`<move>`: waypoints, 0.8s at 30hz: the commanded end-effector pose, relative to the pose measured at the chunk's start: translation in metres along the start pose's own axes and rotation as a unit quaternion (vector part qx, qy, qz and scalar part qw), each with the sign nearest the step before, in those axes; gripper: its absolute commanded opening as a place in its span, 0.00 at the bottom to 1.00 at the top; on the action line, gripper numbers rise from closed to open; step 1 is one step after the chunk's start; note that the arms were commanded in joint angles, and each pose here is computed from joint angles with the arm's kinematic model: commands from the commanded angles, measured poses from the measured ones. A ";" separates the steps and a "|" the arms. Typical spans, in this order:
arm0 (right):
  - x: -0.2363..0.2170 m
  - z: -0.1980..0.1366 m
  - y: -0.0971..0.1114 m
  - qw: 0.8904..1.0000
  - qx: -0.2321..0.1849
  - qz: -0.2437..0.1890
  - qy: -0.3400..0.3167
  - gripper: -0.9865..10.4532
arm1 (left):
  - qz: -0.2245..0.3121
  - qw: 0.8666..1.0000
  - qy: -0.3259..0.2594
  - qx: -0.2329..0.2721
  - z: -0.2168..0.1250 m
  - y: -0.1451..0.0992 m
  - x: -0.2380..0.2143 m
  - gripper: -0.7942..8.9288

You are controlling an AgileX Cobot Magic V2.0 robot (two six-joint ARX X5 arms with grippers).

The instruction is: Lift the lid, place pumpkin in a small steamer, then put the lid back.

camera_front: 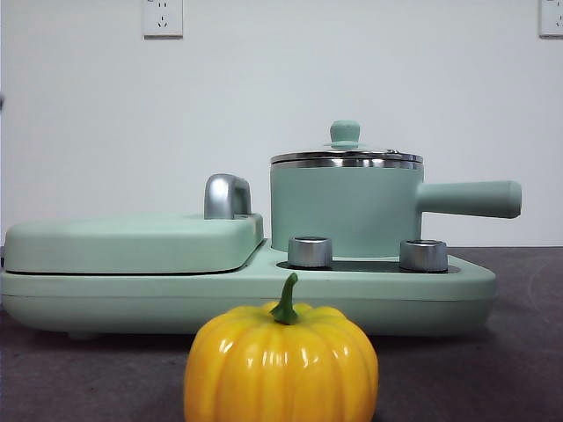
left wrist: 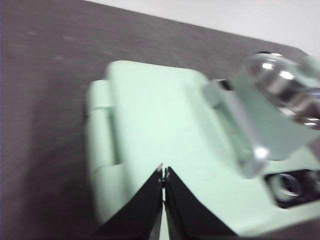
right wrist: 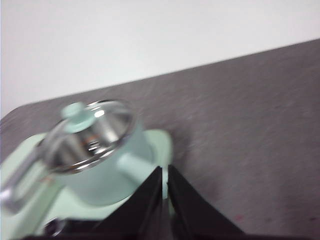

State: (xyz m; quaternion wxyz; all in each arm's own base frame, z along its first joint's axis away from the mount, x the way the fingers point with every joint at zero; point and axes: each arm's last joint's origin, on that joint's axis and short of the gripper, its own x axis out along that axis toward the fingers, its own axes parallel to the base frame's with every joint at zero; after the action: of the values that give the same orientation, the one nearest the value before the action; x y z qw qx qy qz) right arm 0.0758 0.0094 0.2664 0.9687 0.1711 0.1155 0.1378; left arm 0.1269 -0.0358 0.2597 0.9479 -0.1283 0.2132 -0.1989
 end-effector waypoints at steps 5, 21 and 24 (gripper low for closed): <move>-0.013 0.034 0.022 0.993 -0.012 0.084 0.079 0.10 | -0.092 0.995 0.048 0.010 0.053 -0.025 0.004 0.09; -0.025 0.057 0.038 0.978 -0.056 0.174 0.103 0.10 | -0.147 0.988 0.028 0.022 0.070 -0.037 0.002 0.12; -0.025 0.057 0.038 0.979 -0.058 0.170 0.101 0.15 | -0.148 0.988 0.027 0.022 0.071 -0.037 0.002 0.12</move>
State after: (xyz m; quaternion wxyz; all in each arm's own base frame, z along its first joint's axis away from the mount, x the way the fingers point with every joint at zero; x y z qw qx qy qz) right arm 0.0596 0.0189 0.3328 0.9203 0.1259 0.1840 0.3215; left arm 0.1485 -0.0575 0.3259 0.9041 -0.1331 0.2251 -0.3381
